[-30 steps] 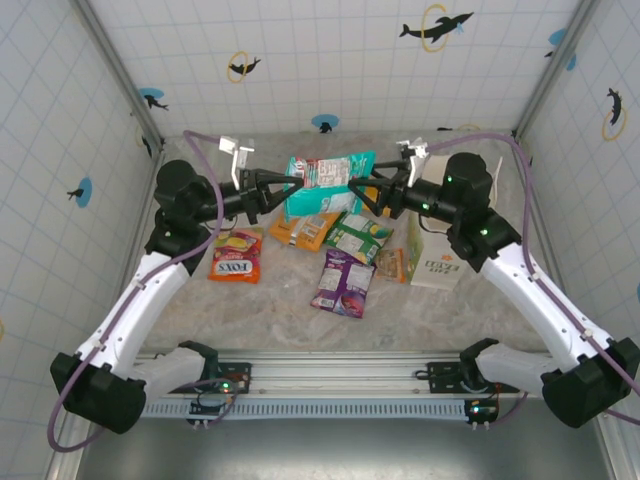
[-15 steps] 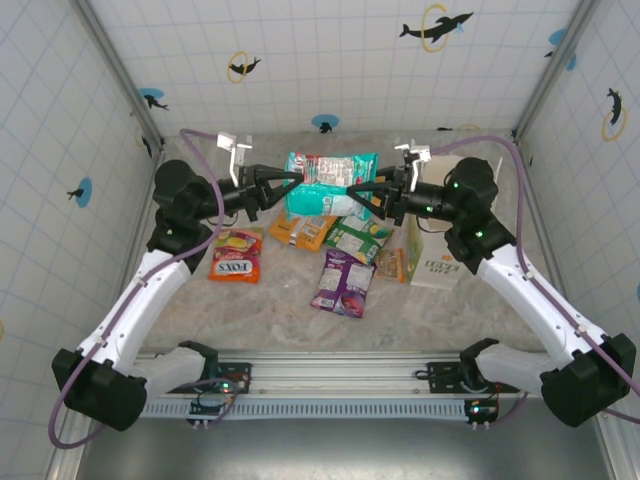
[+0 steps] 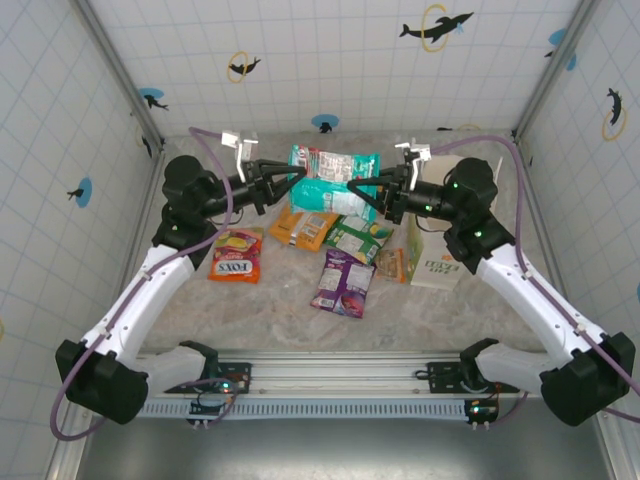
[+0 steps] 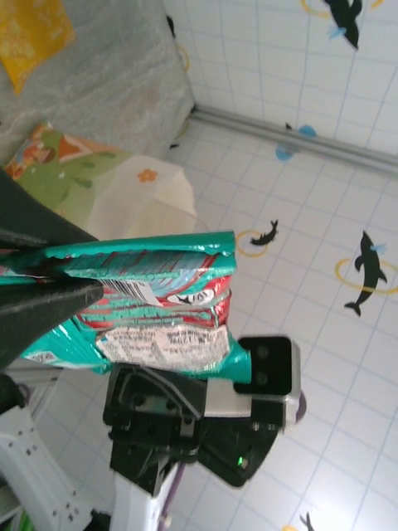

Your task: Place the snacks into the paper bag

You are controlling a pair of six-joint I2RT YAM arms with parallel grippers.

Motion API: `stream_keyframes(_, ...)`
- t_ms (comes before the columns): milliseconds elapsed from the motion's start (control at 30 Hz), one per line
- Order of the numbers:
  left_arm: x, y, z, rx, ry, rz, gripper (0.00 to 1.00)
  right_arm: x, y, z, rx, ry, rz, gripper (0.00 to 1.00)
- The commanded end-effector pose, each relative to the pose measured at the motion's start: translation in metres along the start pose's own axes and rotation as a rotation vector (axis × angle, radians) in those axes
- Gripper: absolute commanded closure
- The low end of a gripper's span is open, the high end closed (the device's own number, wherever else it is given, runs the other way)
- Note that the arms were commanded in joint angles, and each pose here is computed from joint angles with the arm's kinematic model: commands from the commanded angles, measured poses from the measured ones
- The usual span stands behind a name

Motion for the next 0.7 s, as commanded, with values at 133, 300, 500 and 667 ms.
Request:
stream_keyframes(133,0.005,0.023,0.0,-0.201,-0.037,-0.036,0.46,-0.035,0.006,-0.021,0.215,-0.148,-0.114,0.94)
stream_keyframes(300,0.018,0.043,-0.006,-0.385,-0.048,-0.101,0.38,-0.061,0.001,-0.043,0.408,-0.265,-0.206,0.94)
stream_keyframes(500,0.038,0.072,-0.006,-0.572,-0.006,-0.17,0.37,-0.101,0.005,-0.072,0.619,-0.422,-0.296,0.94)
stream_keyframes(667,0.047,0.084,0.0,-0.571,0.03,-0.221,0.39,-0.123,0.015,-0.1,0.809,-0.541,-0.348,0.95)
Point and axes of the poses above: each hand's point on the last joint's axis, 136 mm out from that joint toward the fingers, its own z axis out along the fingers, its own y axis along the line the jaws close on, x = y × z, the point moved 9 cm from there along -z, back along the fingers
